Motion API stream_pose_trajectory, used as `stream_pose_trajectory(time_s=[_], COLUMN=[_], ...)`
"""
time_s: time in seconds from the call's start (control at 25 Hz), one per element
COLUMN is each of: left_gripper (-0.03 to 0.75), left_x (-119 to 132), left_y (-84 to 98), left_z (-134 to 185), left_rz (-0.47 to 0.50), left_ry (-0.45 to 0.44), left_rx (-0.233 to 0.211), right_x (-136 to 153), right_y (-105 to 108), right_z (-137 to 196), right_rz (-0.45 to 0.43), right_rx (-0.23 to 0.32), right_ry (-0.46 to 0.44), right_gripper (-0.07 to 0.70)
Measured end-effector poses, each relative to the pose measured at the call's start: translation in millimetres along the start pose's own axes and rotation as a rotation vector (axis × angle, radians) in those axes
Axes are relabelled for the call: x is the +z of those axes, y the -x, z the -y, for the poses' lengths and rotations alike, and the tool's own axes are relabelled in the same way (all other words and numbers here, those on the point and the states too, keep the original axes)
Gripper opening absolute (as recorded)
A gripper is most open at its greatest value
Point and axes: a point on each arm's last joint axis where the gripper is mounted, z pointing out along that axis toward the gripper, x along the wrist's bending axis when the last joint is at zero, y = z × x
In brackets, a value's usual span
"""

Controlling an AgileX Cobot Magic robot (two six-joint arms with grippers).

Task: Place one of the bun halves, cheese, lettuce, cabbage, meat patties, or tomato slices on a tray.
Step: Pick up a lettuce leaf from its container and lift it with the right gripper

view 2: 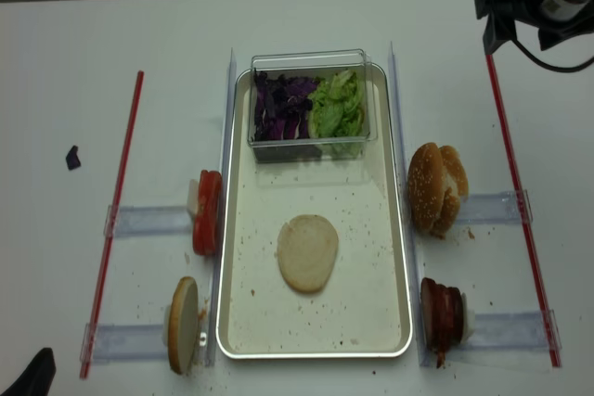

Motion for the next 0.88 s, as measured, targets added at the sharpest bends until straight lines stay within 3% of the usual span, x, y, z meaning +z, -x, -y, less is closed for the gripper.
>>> stream_pose_trajectory(time_s=[0.4, 0.88], left_gripper=[0.554, 0.554], left_x=[0.0, 0.0], left_y=[0.0, 0.0], left_z=[0.0, 0.0], left_rz=[0.000, 0.000], left_ry=[0.000, 0.000], left_rx=[0.000, 0.000], right_x=[49.5, 51.2], right_y=[6.1, 4.7], right_z=[-11.0, -13.8], right_rz=[0.000, -0.018], right_rx=[0.015, 0.028], right_ry=[-0.063, -0.035], right_gripper=[0.568, 0.568])
